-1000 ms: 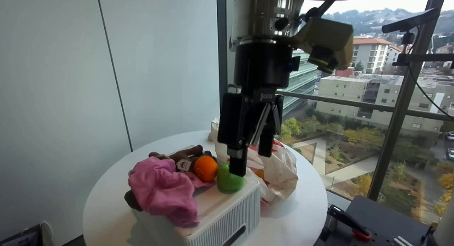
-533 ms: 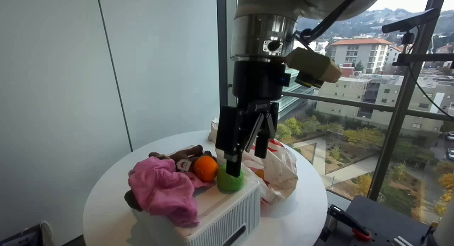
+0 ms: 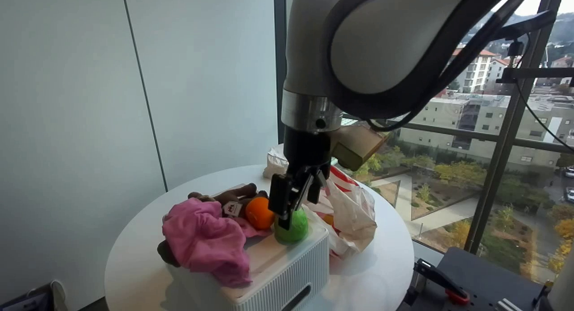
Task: Move all the objects from the basket into the plastic
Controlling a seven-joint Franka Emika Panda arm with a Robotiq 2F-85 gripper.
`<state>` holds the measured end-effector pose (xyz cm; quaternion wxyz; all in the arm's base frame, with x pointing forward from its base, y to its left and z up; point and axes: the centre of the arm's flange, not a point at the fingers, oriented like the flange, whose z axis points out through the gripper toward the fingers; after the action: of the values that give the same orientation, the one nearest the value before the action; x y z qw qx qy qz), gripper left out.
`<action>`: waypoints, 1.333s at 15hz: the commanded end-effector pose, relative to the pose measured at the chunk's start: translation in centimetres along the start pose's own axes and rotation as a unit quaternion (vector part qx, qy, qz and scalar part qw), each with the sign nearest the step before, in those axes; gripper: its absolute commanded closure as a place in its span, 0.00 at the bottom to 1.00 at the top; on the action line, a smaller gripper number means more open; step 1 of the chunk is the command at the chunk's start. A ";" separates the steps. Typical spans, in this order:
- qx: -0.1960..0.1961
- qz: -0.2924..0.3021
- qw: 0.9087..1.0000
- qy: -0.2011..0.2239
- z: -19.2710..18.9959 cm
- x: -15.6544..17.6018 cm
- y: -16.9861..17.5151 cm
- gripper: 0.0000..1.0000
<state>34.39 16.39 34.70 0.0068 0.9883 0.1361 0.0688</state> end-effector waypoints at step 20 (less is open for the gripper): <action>-0.091 -0.010 0.993 0.069 10.1 5.5 3.4 0.25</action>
<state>40.61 14.09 26.85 0.0886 0.9774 0.1373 0.1338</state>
